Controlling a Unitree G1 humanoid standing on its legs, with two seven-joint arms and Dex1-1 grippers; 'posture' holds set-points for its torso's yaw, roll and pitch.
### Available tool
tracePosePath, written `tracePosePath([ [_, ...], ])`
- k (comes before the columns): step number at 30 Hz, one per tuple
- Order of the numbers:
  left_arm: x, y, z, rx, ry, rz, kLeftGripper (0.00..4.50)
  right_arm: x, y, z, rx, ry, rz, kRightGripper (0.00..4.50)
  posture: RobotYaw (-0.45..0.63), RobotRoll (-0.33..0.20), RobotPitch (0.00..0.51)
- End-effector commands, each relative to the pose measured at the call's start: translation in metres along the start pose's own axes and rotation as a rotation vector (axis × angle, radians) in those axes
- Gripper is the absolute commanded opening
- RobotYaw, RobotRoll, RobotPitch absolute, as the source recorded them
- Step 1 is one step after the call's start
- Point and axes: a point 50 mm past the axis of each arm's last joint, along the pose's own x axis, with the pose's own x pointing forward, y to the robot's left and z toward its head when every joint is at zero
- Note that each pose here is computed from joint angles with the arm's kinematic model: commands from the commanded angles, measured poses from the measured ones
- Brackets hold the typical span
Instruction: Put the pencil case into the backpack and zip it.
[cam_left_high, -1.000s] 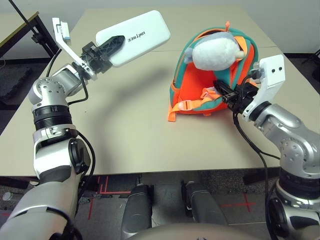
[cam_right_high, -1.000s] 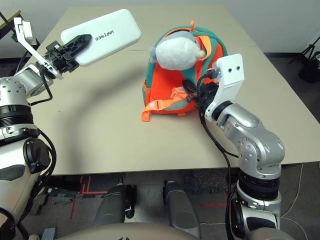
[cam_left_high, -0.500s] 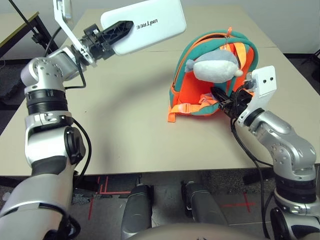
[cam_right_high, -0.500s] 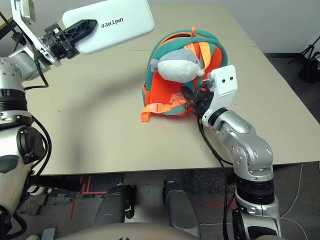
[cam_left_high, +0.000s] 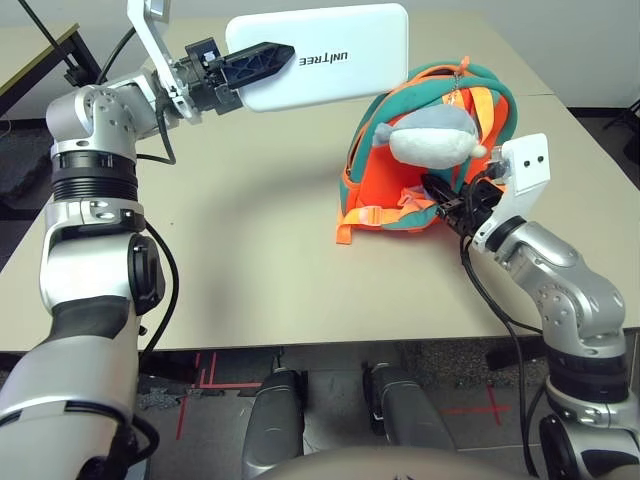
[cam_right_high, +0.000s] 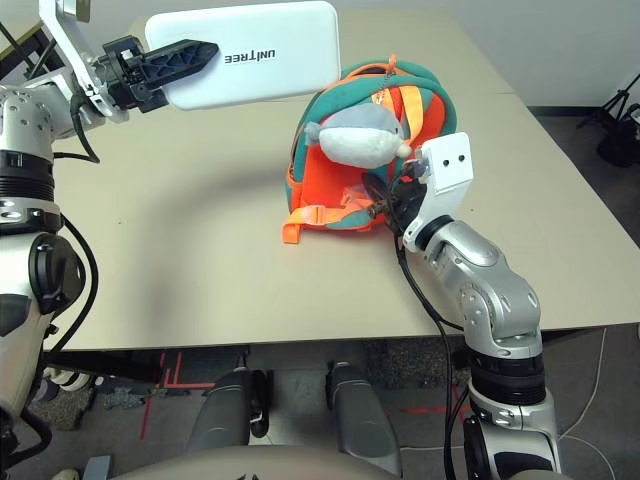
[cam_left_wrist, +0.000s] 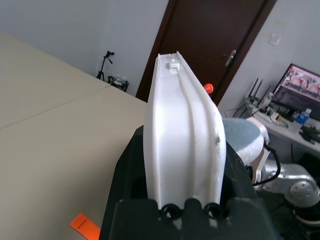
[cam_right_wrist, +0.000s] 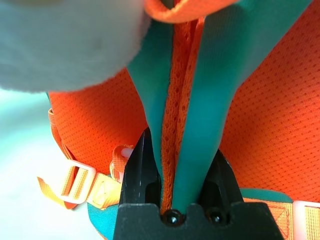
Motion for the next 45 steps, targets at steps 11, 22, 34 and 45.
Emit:
tracePosePath([
  [11,0.005,-0.004,-0.003,-0.004,0.162,-0.142,1.22,0.001,-0.005,-0.009,0.007,0.043,-0.028,0.57,-0.22,0.000,0.107],
  [22,0.016,0.007,-0.014,0.117,0.312,-0.065,1.22,0.005,-0.006,-0.006,0.011,0.037,-0.030,0.57,-0.21,0.000,0.106],
  [34,0.089,0.006,-0.037,0.344,0.386,-0.037,1.22,0.007,-0.004,-0.006,0.011,0.035,-0.022,0.57,-0.21,0.000,0.112],
  [45,0.105,0.004,-0.034,0.339,0.305,0.007,3.42,0.010,0.001,-0.007,0.020,0.027,-0.016,0.57,-0.22,0.000,0.115],
])
